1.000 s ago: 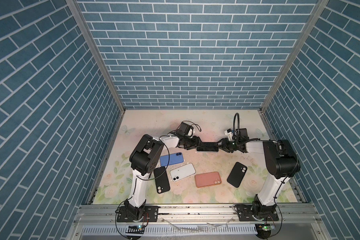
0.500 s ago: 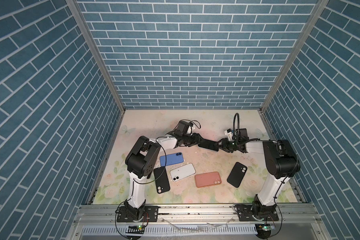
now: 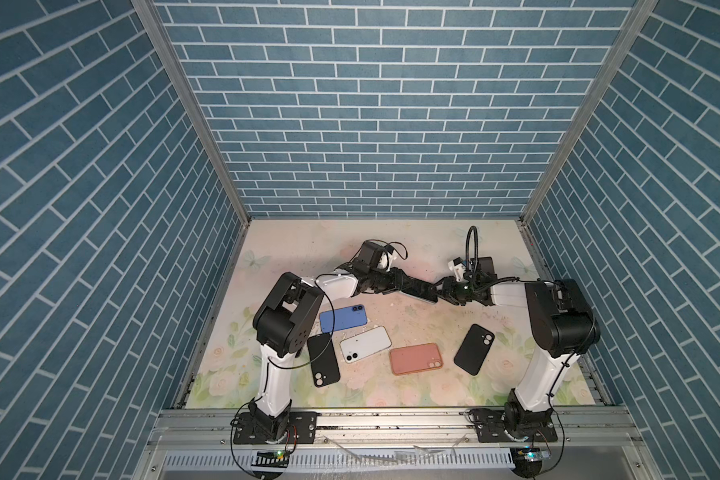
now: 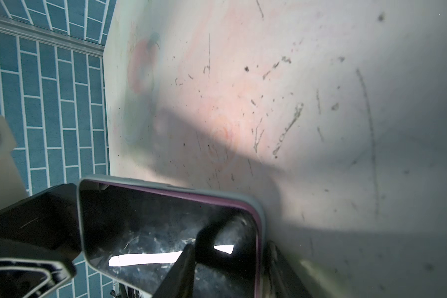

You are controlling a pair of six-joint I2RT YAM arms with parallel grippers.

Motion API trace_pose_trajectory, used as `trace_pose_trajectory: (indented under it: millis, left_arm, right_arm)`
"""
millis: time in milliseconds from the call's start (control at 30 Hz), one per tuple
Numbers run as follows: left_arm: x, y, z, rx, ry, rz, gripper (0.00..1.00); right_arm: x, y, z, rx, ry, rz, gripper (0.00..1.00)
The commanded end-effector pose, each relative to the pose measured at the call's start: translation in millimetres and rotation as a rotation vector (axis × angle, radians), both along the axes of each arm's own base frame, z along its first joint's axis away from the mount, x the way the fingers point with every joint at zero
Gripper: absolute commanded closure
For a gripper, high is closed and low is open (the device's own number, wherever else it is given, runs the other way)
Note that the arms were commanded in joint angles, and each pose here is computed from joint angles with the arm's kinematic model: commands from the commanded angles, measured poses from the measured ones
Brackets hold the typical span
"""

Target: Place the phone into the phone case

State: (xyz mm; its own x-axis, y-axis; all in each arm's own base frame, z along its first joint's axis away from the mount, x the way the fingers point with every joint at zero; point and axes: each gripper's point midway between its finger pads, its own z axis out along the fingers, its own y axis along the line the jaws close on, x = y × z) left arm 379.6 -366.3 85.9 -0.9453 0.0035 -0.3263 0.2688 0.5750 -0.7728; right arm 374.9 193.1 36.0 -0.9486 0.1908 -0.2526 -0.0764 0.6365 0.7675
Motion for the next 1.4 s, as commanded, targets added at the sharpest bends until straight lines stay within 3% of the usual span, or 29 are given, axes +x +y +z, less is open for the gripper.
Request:
trace_pose_trajectory:
  millis: [0, 300, 833, 1067, 1367]
  left_arm:
    - [3.2, -5.6, -6.3, 0.011, 0.003, -0.019, 0.56]
    - [10.4, -9.2, -11.3, 0.008, 0.013, -0.007, 0.65]
    - [9.8, -10.2, -14.3, -0.014, 0.023, 0.003, 0.91]
    - [9.9, -4.4, -8.7, -0.031, 0.009, 0.020, 1.00]
    - [20.2, 3.5, 28.0, -0.136, -0.065, 0.019, 1.00]
  right_arm:
    - [-28.4, -1.2, -37.5, -0.053, 0.147, 0.008, 0.55]
    - [-30.0, -1.7, -41.0, -0.056, 0.154, 0.010, 0.55]
    - [-27.7, -2.2, -33.7, -0.058, 0.139, 0.010, 0.55]
    - [-14.4, -10.4, -9.8, -0.039, 0.084, -0.027, 0.50]
    - [2.7, -34.2, 44.5, -0.005, -0.028, -0.098, 0.44]
